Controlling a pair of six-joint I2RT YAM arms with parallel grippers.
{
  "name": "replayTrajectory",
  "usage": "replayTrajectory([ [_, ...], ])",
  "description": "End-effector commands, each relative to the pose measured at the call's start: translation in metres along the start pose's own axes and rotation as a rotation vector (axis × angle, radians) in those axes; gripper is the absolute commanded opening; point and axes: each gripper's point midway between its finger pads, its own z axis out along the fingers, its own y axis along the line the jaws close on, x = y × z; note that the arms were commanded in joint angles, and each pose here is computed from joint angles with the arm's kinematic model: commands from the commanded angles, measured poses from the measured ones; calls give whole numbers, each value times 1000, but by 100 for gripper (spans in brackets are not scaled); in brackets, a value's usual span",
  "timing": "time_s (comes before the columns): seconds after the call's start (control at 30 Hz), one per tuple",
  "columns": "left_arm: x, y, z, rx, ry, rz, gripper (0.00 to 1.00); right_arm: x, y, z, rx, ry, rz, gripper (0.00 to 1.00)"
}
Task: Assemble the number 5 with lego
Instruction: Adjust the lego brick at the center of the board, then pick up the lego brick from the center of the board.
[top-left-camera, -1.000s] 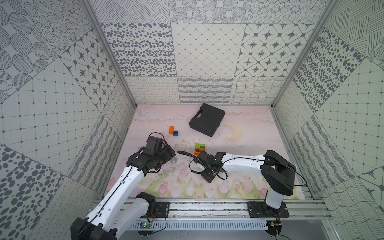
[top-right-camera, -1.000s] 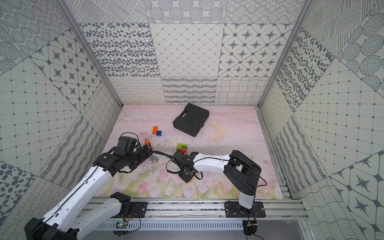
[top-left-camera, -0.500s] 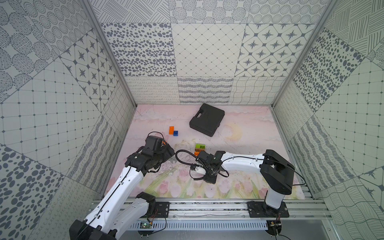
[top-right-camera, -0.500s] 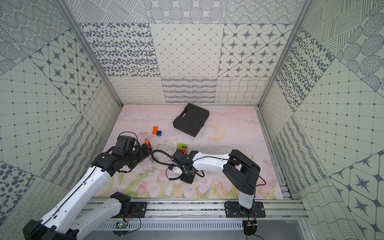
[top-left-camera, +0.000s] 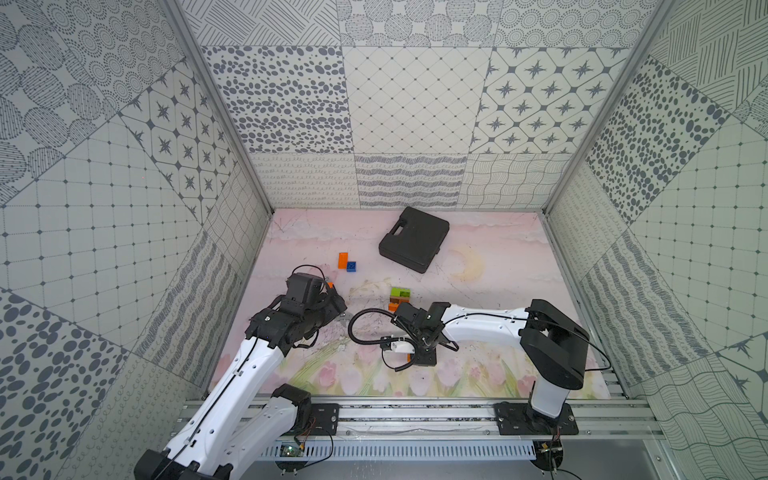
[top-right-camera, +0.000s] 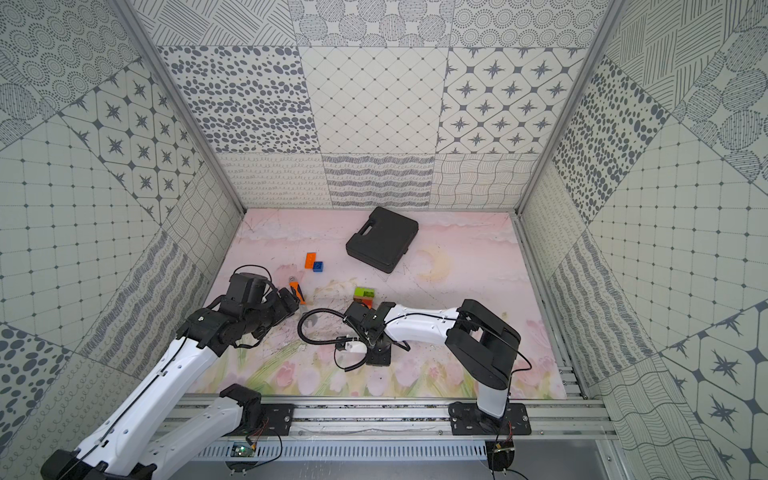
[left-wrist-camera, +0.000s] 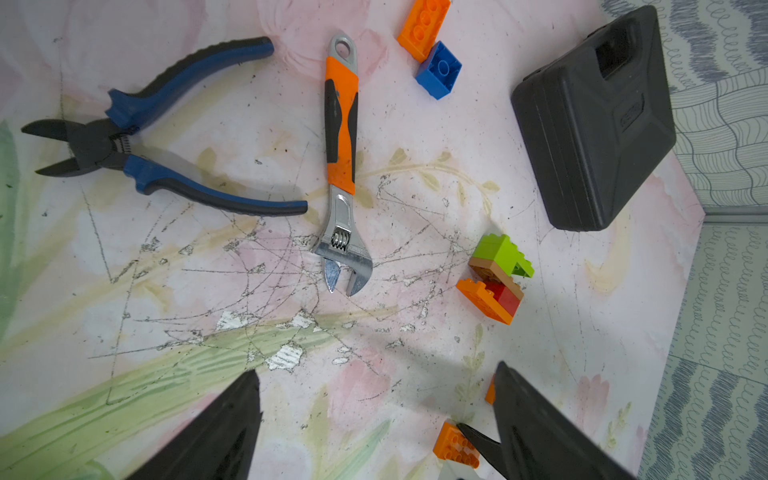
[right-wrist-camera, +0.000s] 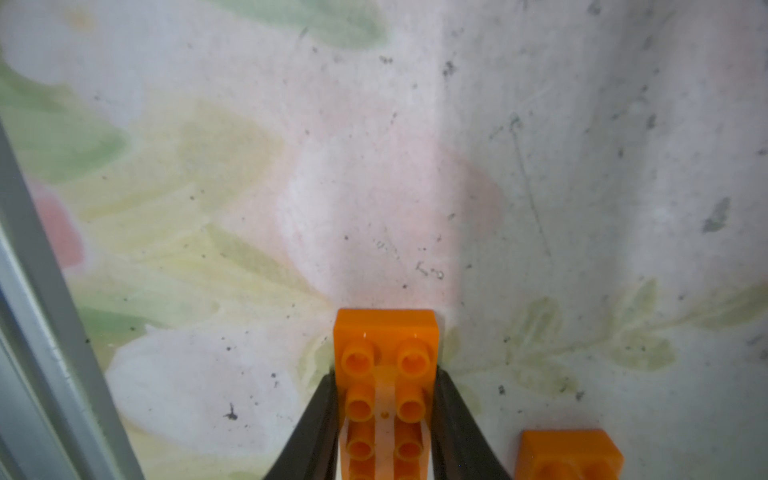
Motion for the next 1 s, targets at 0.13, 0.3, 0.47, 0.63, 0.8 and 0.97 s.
replayTrajectory([
  [0.13, -6, 5, -2, -28, -20, 22, 91, 6, -13, 8, 54, 13, -31, 38],
  [0.3, -6, -4, 2, 6, -7, 30, 91, -8, -16, -14, 87, -73, -12, 51],
  [0.47, -8, -15, 12, 0, 39, 58, 85, -33, -19, -68, 130, -280, 93, 60],
  [0.63, -16, -33, 36, -13, 86, 59, 74, -36, -39, -125, 262, -525, 404, 66],
  [0.8, -40, -57, 77, -121, 160, 135, 68, -6, -64, -156, 288, -766, 899, 79],
  [0.97, -70, -68, 124, -286, 223, 314, 67, 21, -65, -141, 124, -783, 1190, 81],
])
